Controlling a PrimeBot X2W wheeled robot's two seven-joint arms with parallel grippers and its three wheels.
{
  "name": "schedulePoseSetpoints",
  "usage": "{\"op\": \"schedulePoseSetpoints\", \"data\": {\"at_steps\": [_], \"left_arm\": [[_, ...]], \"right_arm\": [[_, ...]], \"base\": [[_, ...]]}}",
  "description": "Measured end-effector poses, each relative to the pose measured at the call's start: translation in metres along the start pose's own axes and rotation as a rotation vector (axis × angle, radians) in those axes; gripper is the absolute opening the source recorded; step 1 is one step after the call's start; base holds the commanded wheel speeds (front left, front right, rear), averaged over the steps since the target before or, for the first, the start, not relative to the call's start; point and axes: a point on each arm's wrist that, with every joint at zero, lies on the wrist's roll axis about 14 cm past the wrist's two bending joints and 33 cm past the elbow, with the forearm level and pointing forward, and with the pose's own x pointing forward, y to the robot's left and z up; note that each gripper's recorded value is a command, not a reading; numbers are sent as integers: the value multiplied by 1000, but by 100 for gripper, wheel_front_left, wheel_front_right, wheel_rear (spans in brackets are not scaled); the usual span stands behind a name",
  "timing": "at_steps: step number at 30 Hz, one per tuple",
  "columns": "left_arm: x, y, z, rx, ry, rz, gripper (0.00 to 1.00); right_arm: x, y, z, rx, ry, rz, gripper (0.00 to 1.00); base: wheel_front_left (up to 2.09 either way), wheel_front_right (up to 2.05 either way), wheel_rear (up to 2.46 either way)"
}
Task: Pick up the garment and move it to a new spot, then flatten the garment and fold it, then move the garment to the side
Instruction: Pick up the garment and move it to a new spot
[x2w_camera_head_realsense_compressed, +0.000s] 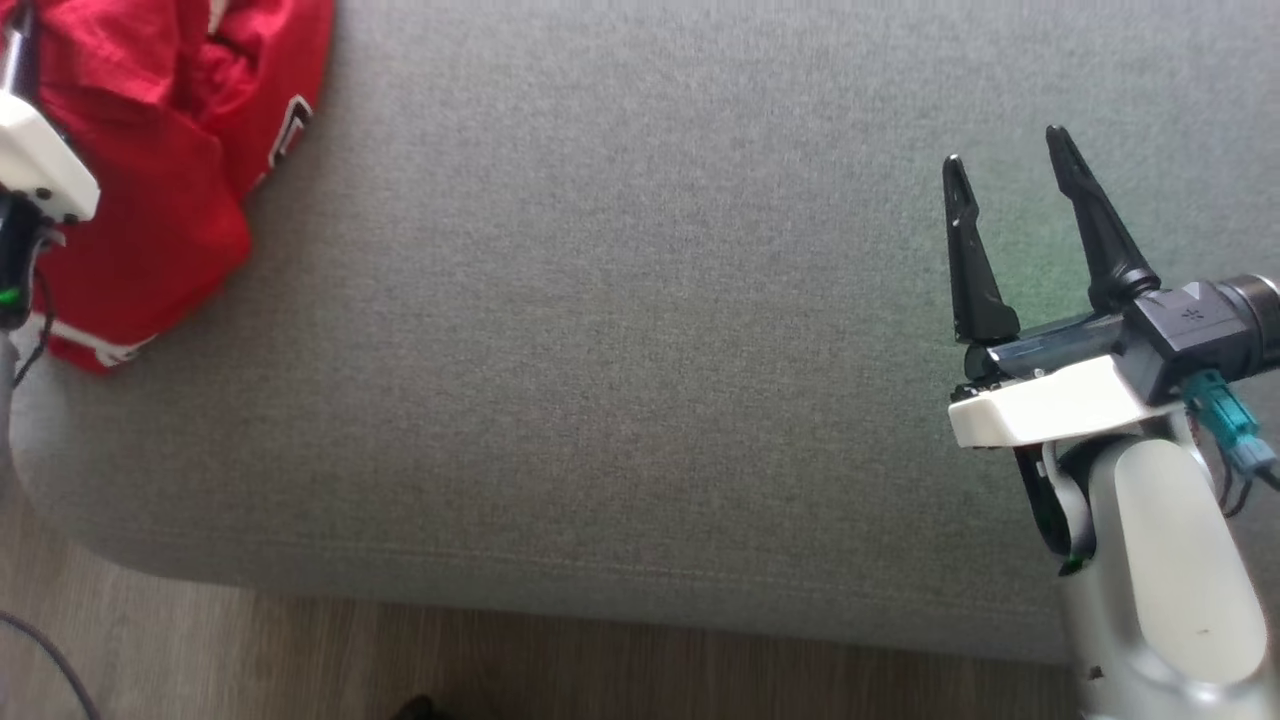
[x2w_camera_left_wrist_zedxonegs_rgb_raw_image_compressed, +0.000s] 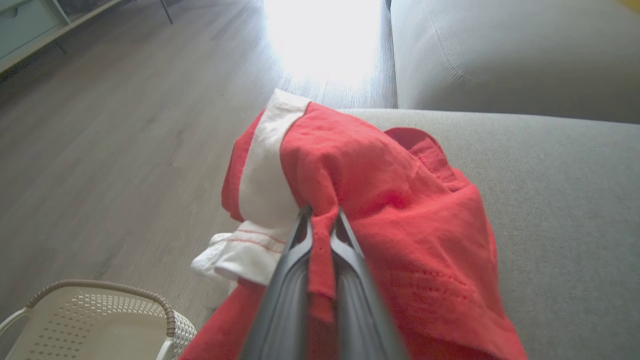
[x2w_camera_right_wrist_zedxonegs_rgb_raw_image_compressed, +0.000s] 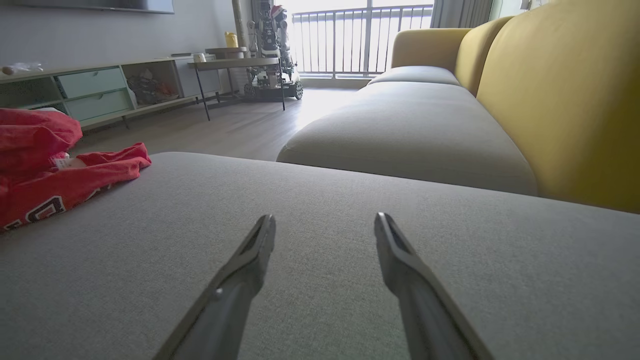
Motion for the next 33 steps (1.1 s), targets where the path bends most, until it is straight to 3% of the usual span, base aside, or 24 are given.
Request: {"op": "schedulePoseSetpoints", "data": {"at_steps": [7,18,25,33], "left_arm": [[-35,26,72,11,-275,58,0],[-107,14,189,28,-652,35,0],[-149,-33,213,59,-810,-86,0],[-168,-140,218,24,-849,-349,0]], "right_arm": [[-6,12,29,5,-56,20,100],[-31,25,54,19,-89,32,100],[-46,21,76,12,-134,10,100],[-70,-14,91,-18,-162,-98,100]], "base": [[0,0,0],[0,0,0],[0,0,0],[0,0,0]]}}
